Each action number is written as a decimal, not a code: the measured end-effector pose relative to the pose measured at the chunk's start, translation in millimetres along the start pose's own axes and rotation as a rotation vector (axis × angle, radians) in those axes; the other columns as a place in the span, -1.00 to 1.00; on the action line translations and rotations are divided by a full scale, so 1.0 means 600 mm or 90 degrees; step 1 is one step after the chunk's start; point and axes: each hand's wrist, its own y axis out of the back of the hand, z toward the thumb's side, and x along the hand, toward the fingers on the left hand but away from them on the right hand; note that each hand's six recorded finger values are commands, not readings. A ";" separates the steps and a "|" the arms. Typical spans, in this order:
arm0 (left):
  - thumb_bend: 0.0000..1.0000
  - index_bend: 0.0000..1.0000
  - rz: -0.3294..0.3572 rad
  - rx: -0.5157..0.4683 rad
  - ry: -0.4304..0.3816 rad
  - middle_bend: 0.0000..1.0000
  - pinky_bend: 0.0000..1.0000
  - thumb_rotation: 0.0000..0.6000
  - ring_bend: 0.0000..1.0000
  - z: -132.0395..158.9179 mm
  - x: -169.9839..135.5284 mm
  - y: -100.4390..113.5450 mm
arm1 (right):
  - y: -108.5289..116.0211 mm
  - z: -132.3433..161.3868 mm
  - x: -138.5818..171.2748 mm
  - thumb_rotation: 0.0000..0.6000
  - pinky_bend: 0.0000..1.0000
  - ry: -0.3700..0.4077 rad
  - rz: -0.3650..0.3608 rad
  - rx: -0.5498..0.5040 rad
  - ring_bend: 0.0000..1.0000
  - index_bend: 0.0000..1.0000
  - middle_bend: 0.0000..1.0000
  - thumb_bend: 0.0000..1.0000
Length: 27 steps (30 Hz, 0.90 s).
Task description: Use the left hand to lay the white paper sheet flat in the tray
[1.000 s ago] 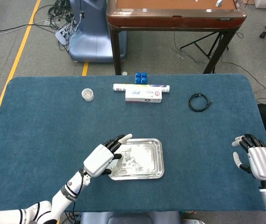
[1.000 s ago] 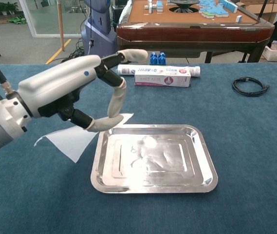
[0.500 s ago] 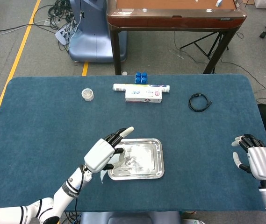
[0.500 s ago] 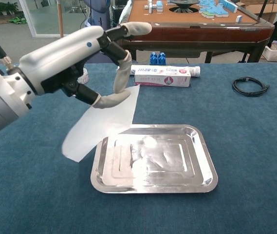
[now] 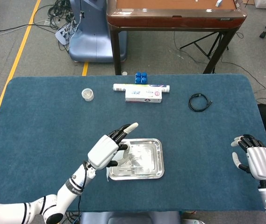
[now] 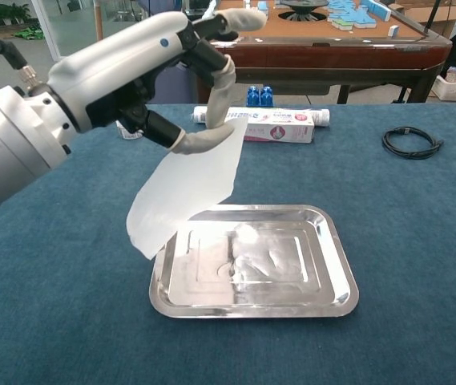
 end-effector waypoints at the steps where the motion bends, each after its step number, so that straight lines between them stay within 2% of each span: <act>1: 0.48 0.38 0.001 -0.001 -0.002 -0.93 -0.52 1.00 -1.00 0.002 0.003 0.001 | 0.000 0.000 0.000 1.00 -0.42 0.000 0.000 0.000 -0.61 -0.17 -0.33 -0.10; 13: 0.48 0.38 -0.007 -0.032 -0.031 -0.93 -0.52 1.00 -1.00 0.029 0.022 -0.013 | -0.001 0.000 0.000 1.00 -0.42 0.000 0.001 0.000 -0.61 -0.17 -0.33 -0.10; 27: 0.48 0.38 -0.070 -0.080 -0.085 -0.93 -0.52 1.00 -1.00 0.068 -0.025 -0.057 | 0.001 -0.002 0.000 1.00 -0.42 -0.002 0.000 -0.003 -0.61 -0.17 -0.33 -0.10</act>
